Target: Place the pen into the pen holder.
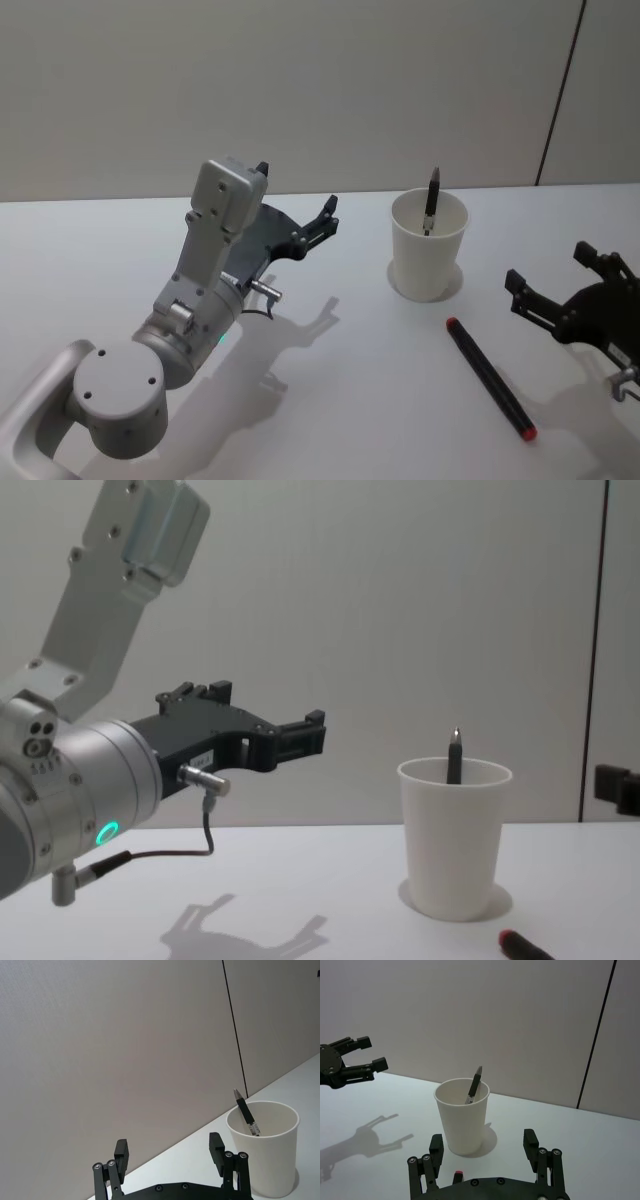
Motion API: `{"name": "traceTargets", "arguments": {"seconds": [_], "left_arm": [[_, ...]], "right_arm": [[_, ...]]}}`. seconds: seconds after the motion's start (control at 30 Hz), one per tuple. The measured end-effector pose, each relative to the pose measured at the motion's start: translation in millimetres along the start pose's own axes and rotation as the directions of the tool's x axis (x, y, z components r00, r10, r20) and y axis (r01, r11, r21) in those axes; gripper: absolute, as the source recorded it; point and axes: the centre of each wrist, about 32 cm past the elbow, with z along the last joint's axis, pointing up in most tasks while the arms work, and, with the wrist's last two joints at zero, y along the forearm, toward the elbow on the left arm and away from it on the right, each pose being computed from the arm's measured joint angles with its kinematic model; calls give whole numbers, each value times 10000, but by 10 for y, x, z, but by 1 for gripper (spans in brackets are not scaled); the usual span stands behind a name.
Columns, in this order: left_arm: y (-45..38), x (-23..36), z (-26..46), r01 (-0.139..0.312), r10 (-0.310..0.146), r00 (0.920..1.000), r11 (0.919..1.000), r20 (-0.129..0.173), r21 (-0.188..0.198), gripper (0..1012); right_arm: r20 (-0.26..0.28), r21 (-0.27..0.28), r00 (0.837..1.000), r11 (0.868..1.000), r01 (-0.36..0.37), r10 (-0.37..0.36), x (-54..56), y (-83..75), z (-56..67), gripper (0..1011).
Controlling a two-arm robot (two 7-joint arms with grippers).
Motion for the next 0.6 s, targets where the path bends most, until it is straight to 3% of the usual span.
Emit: {"name": "traceTargets", "arguments": {"seconds": [0.6], "left_arm": [[0, 0, 0, 0, 0, 10000, 10000, 0, 0, 1001]], "right_arm": [[-173, -1489, 9998, 9888, 114, -141, -37, -58, 181, 1002]]}}
